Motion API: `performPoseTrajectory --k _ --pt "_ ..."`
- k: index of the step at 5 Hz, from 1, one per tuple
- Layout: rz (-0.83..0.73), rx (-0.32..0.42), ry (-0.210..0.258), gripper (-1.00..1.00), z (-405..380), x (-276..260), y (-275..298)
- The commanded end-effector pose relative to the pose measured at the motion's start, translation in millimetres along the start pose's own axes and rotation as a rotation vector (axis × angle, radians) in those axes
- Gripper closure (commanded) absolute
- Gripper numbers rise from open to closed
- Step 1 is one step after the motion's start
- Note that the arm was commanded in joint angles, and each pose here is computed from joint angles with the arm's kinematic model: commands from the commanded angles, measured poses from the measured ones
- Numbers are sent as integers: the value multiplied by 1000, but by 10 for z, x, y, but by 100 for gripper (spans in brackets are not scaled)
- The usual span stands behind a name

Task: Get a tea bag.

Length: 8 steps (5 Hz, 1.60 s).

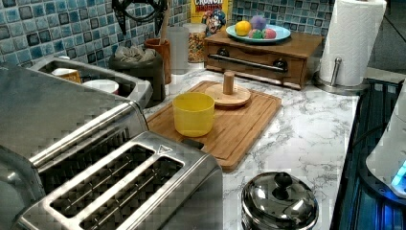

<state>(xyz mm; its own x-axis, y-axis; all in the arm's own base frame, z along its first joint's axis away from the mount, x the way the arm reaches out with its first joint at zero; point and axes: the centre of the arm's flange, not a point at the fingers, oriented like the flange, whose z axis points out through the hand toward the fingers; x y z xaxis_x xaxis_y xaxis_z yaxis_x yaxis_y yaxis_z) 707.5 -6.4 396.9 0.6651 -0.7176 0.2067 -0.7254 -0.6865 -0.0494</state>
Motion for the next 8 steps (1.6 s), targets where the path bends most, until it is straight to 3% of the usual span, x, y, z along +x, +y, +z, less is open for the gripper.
performPoseTrajectory --k 1,3,4,5,6,7,8 --pt "-17 94 80 -100 -743 145 -368" --pt "-30 47 48 -100 -563 150 -467" --pt "-1 106 89 100 -653 132 -417" --pt "-5 100 69 100 -651 127 -420" --pt "-1 100 79 100 -684 115 -420" --pt "6 79 48 100 -644 121 -393" --pt "12 78 57 100 -717 136 -370"
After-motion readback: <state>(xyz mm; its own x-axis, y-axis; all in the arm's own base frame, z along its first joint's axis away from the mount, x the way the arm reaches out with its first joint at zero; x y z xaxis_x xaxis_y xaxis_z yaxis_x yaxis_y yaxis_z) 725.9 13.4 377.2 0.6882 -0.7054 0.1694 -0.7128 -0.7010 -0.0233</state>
